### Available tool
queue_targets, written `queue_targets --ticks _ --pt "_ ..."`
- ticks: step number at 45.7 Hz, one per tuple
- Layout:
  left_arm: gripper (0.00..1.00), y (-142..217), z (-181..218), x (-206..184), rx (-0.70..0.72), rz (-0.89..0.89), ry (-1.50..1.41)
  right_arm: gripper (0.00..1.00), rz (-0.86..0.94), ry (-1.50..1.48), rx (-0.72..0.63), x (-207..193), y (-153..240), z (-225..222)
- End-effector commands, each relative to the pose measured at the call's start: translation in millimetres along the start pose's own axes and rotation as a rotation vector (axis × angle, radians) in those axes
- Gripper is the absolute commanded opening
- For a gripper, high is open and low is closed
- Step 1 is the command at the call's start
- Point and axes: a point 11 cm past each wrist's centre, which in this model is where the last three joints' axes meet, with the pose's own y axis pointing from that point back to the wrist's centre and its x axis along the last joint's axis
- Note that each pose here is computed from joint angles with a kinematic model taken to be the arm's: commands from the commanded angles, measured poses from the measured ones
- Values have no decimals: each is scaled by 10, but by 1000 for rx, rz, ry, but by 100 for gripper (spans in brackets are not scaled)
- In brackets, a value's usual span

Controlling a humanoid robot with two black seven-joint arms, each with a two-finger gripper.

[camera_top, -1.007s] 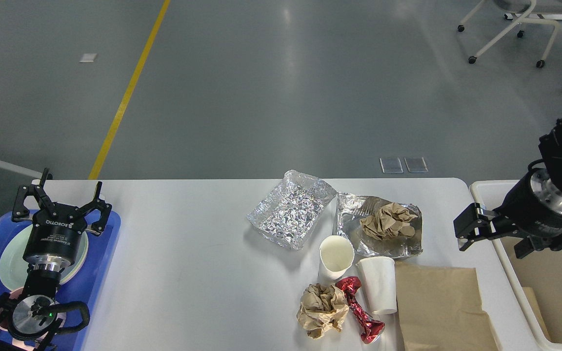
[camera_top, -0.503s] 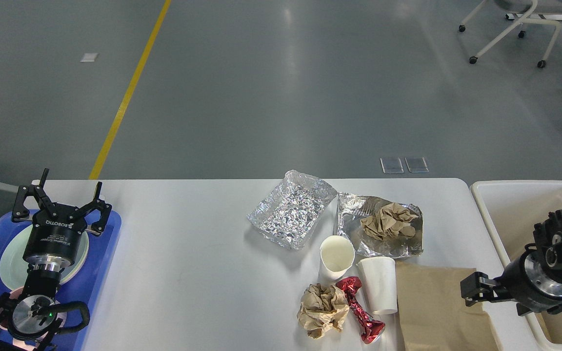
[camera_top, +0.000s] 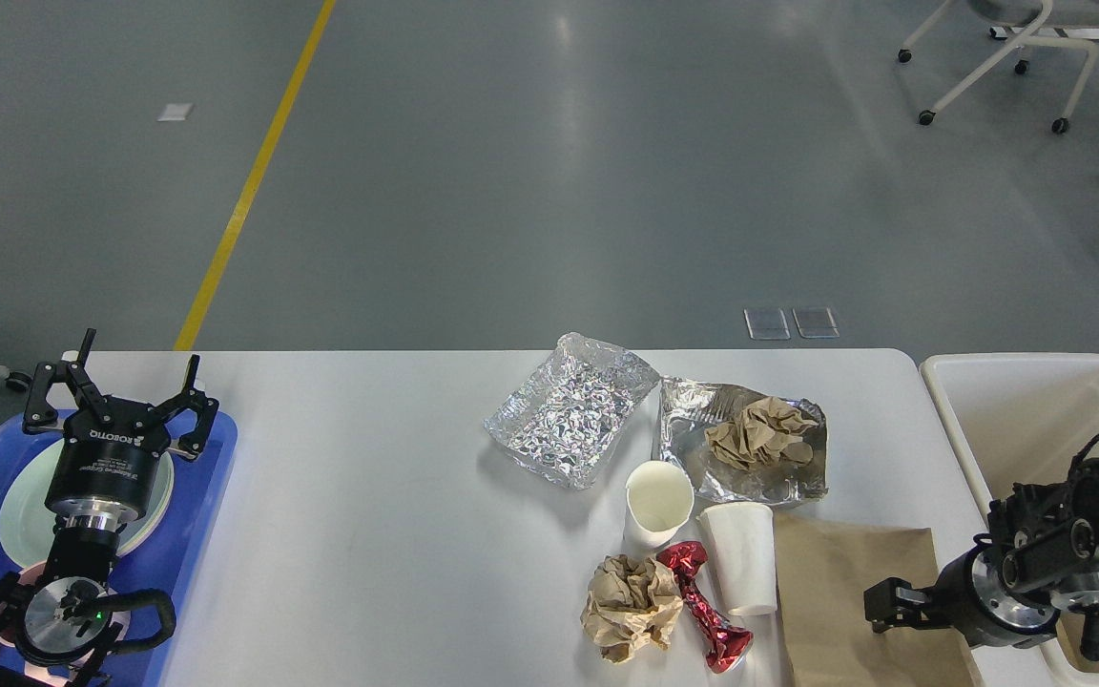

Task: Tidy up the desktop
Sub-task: 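Grasp the brown paper bag with the right gripper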

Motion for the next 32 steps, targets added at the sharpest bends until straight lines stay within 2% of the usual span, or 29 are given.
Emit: queue_targets --ticks 1,3,5,6,11,13,15,32 --pt "96 0 0 0 0 0 0 96 12 20 0 -14 -39 -26" --pt "96 0 -2 0 1 0 0 94 11 22 0 -23 -48 -32" --pt "96 0 0 0 0 0 0 87 10 20 0 -34 -55 -28" --pt "96 0 0 0 0 0 0 78 10 20 0 -34 -55 -28" --pt "96 0 0 0 0 0 0 20 9 8 -2 -33 -51 -24" --pt "96 0 0 0 0 0 0 8 9 -1 -2 -34 -49 -19" --pt "96 0 0 0 0 0 0 0 8 -12 -3 -39 -49 -19" --pt "96 0 0 0 0 0 0 0 -3 -55 -5 -72 -61 -18"
